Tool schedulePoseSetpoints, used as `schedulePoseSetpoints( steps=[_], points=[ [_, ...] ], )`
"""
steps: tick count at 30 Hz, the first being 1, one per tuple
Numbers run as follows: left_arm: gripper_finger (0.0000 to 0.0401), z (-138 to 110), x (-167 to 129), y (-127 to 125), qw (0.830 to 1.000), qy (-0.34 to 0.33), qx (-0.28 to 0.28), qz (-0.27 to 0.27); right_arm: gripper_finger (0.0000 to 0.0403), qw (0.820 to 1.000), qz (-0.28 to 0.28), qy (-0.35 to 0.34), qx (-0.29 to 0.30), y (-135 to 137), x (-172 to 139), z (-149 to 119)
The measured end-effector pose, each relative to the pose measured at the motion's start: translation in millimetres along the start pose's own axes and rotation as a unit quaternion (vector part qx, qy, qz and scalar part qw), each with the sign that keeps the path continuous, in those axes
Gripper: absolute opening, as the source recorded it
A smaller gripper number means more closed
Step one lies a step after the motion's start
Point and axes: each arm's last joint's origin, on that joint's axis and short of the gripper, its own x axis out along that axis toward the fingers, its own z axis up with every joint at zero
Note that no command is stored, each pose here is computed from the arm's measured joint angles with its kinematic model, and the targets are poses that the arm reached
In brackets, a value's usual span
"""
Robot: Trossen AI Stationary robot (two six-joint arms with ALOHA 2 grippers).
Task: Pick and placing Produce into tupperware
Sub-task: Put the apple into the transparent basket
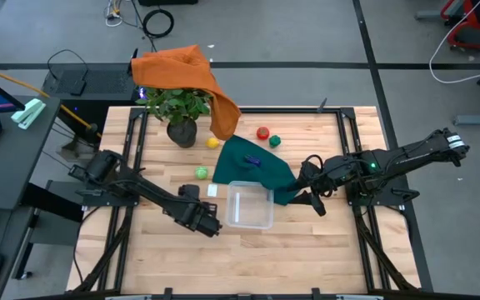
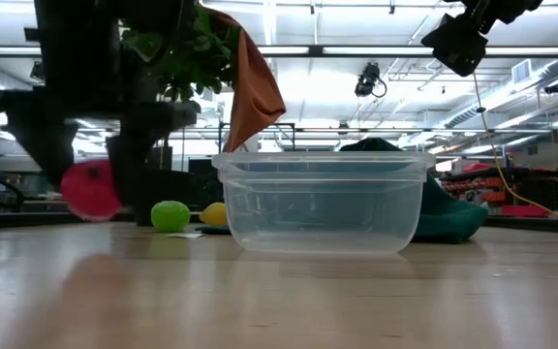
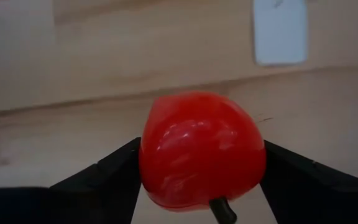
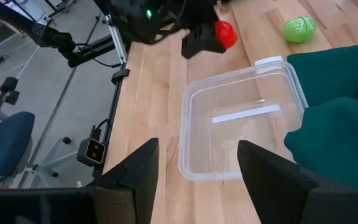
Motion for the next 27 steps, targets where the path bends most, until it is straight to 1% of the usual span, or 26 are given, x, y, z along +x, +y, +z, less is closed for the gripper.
schedulePoseSetpoints(
  steps=[3, 6, 10, 14, 17, 20, 25, 27],
  points=[
    [0.0279, 7, -12, 3, 1.0, -0.012, -0.006, -0.027, 0.0181, 1.0, -0.001, 0.0, 0.0, 0, 0, 0],
    [0.0284, 12, -23, 5, 0.998, -0.019, -0.005, -0.057, 0.0181, 1.0, -0.01, -0.005, 0.0, -1, 0, 0],
    [0.0298, 18, -33, 3, 0.994, -0.026, 0.016, -0.106, 0.0181, 1.0, -0.023, -0.012, -0.002, -1, 0, 1],
    [0.029, 20, -39, -5, 0.987, -0.033, 0.042, -0.155, 0.0181, 1.0, -0.025, -0.012, -0.002, -2, 0, 1],
    [0.0283, 22, -41, -15, 0.977, -0.035, 0.057, -0.2, 0.0181, 1.0, -0.025, -0.012, -0.002, -2, 0, 1],
    [0.0282, 25, -45, -27, 0.965, -0.039, 0.063, -0.252, 0.0181, 0.999, -0.03, -0.014, 0.001, -2, 0, 1],
    [0.029, 39, -49, -44, 0.945, -0.057, 0.059, -0.318, 0.0181, 0.999, -0.031, -0.015, 0.002, -2, 0, 1],
    [0.0289, 45, -51, -51, 0.934, -0.068, 0.061, -0.345, 0.0181, 0.999, -0.031, -0.015, 0.002, -2, 0, 1]
  ],
)
